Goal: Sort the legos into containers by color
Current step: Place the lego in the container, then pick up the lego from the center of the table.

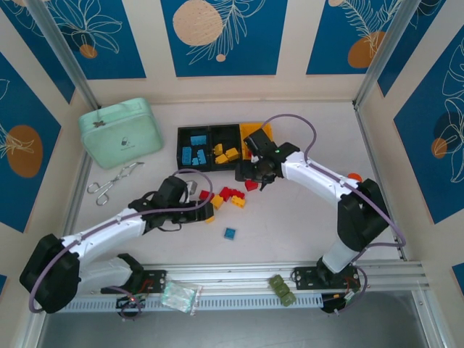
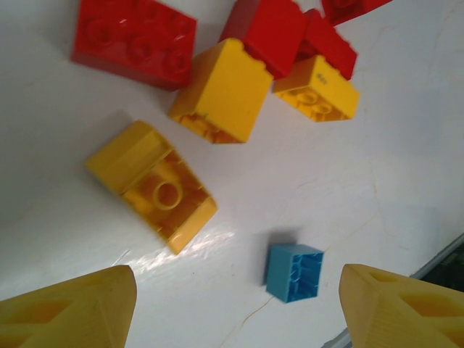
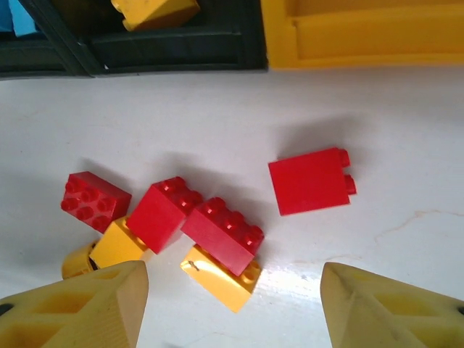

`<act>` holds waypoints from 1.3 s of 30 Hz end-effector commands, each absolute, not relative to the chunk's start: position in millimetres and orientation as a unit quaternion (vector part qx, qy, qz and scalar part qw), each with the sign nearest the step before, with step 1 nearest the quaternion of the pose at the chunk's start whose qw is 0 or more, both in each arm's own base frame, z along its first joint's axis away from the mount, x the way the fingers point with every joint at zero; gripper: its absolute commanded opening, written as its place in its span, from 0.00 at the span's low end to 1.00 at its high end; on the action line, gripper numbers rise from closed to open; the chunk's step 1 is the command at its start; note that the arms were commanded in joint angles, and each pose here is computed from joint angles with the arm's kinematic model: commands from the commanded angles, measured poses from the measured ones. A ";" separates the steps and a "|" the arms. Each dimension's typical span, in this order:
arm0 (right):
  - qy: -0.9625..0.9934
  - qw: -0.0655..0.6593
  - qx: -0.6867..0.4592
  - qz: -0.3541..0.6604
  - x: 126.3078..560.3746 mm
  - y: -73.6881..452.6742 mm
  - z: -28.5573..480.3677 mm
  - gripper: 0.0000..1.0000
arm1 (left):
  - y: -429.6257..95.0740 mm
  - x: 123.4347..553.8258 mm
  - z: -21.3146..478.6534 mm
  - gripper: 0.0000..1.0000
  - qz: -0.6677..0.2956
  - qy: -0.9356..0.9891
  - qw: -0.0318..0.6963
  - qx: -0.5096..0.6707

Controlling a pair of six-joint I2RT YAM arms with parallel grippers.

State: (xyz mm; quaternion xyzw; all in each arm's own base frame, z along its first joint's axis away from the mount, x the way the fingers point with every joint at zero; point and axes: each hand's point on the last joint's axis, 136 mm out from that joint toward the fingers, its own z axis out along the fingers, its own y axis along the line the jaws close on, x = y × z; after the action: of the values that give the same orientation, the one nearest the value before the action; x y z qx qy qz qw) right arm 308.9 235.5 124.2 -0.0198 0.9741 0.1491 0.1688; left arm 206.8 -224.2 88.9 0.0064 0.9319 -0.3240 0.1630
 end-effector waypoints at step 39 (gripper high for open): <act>0.983 0.155 -0.092 0.045 345.3 221.5 37.5 0.47 | -252.0 208.9 89.1 0.73 -0.346 0.925 0.151 0.025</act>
State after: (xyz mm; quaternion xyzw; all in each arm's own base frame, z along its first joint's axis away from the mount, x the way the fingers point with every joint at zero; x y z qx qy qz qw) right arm 336.0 218.9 33.0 -0.0846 0.9846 0.0476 0.1453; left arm 209.3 -247.4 87.8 0.0252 0.9269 -0.3414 0.1537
